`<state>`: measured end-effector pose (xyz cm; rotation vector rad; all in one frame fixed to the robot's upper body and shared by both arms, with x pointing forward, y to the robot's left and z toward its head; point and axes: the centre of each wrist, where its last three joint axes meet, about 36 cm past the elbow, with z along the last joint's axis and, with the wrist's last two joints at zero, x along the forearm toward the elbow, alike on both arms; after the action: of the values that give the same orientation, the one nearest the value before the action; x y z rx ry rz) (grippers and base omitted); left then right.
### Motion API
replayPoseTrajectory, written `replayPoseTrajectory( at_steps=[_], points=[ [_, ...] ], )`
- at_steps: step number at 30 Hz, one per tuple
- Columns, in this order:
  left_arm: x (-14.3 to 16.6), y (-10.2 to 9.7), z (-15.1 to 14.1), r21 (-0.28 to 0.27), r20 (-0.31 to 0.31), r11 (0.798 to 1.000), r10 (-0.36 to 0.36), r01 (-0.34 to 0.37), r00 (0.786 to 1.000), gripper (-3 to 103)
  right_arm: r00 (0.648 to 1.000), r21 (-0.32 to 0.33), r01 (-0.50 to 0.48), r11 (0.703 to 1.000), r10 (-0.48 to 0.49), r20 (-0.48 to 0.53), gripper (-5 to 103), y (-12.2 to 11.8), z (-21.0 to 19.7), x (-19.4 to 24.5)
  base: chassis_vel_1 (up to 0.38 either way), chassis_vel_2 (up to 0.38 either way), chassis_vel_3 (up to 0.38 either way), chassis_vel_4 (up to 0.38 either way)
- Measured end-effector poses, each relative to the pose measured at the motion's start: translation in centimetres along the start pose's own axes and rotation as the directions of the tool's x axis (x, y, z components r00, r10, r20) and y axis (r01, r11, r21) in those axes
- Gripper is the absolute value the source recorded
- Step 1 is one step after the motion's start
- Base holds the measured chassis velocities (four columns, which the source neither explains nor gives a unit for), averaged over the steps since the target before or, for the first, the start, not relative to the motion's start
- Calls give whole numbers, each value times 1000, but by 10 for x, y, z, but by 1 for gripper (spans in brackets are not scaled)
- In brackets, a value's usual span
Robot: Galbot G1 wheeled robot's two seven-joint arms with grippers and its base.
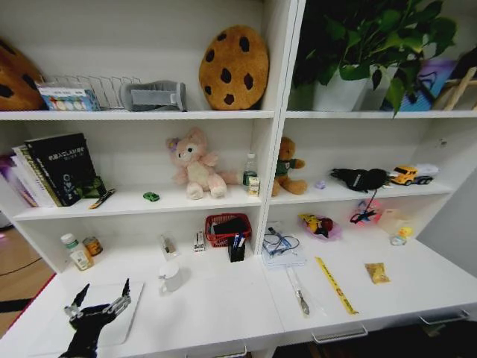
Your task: Organize the objects on the table.
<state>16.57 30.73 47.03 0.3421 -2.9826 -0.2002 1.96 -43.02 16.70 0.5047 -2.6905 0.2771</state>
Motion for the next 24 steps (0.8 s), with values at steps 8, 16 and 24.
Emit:
replayPoseTrajectory(
  at_steps=[8,16,24],
  points=[
    [0,0,0,0,0,1000,0,0,1000,100,995,-160,-95,983,94,-14,26,11,61,-124,0,0,0,0],
    [0,0,0,0,0,1000,0,0,1000,100,991,-204,-129,970,123,-42,26,5,69,-153,0,0,0,0],
    [0,0,0,0,0,1000,0,0,1000,100,983,-172,-185,968,183,-26,26,-6,59,-172,0,0,0,0]
  ],
)
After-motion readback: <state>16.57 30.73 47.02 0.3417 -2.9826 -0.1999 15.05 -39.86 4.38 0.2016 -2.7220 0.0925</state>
